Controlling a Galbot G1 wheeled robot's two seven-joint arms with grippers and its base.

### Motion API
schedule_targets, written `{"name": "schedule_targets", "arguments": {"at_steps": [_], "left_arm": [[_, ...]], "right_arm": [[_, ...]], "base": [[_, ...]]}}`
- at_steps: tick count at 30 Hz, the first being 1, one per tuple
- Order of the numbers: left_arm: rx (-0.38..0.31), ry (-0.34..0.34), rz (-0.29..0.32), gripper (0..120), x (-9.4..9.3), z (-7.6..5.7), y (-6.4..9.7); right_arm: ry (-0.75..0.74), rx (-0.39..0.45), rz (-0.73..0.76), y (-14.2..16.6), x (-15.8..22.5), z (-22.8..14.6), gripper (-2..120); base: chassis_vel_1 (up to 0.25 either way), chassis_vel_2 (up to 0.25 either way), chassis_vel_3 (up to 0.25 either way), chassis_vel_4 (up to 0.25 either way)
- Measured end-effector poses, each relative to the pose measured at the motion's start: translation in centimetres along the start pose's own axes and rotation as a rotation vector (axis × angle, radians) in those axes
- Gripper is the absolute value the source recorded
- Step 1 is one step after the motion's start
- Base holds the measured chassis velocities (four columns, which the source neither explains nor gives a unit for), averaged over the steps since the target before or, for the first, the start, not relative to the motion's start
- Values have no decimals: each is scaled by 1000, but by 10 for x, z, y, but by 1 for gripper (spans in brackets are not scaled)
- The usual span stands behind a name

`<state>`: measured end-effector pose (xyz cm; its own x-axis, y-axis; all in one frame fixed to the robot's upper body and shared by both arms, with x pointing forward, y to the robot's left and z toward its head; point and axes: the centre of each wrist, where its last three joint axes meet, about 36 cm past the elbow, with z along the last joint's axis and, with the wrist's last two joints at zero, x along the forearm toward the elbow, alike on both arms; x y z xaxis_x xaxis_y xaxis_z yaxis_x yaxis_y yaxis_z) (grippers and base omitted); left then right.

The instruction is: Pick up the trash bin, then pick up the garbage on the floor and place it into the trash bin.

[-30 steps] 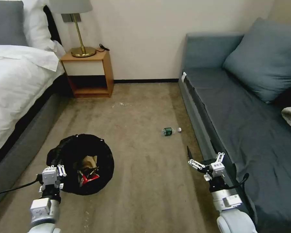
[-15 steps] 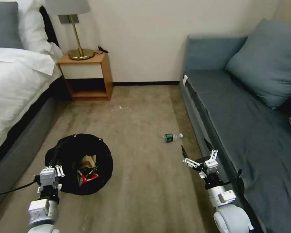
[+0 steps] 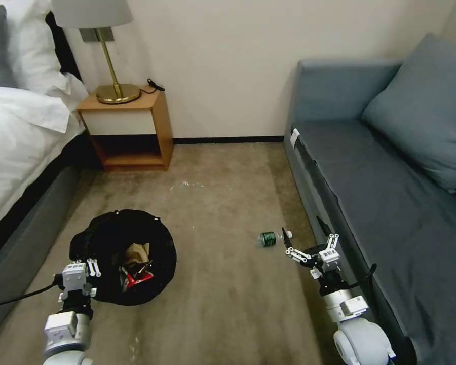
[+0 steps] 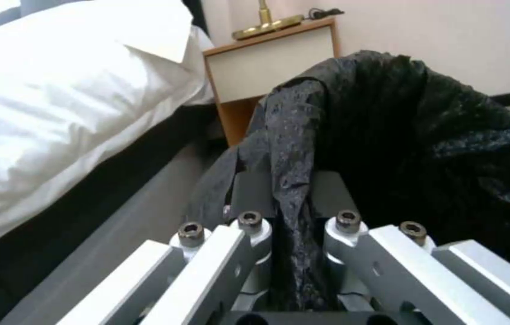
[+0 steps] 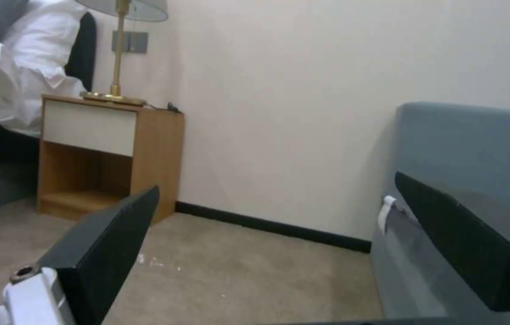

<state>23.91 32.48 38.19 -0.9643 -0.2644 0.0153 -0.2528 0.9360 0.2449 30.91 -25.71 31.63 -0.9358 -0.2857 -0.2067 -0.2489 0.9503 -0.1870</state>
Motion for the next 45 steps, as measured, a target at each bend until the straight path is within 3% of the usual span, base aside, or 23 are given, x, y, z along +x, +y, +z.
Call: {"name": "schedule_targets", "arguments": {"at_steps": [15, 20, 23, 24, 27, 28, 32, 39, 45], "left_arm": [[-3, -6, 1, 7, -2, -1, 2], [-5, -5, 2, 7, -1, -1, 2], [-5, -5, 0, 7, -1, -1, 2], [-5, -5, 0, 7, -1, -1, 2], [-5, -4, -3, 7, -1, -1, 2], [-5, -4, -3, 7, -1, -1, 2], [-5, -3, -8, 7, 0, -1, 3], [3, -5, -11, 7, -1, -6, 0], [6, -2, -8, 7, -3, -7, -1]], "right_arm": [[62, 25, -68, 6, -15, 15, 100], [186, 99, -181, 1, -33, 22, 100], [374, 138, -316, -18, -71, 27, 100], [374, 138, -316, -18, -71, 27, 100], [598, 178, -454, -42, -101, 30, 100], [598, 178, -454, -42, -101, 30, 100], [786, 327, -579, -75, -121, 68, 100], [824, 339, -704, -86, -123, 108, 100], [797, 327, -748, -78, -119, 132, 100]], "base": [[-175, 179, 175, -172], [0, 0, 0, 0], [15, -11, -23, 13], [0, 0, 0, 0], [0, 0, 0, 0], [0, 0, 0, 0], [0, 0, 0, 0], [0, 0, 0, 0], [0, 0, 0, 0]]}}
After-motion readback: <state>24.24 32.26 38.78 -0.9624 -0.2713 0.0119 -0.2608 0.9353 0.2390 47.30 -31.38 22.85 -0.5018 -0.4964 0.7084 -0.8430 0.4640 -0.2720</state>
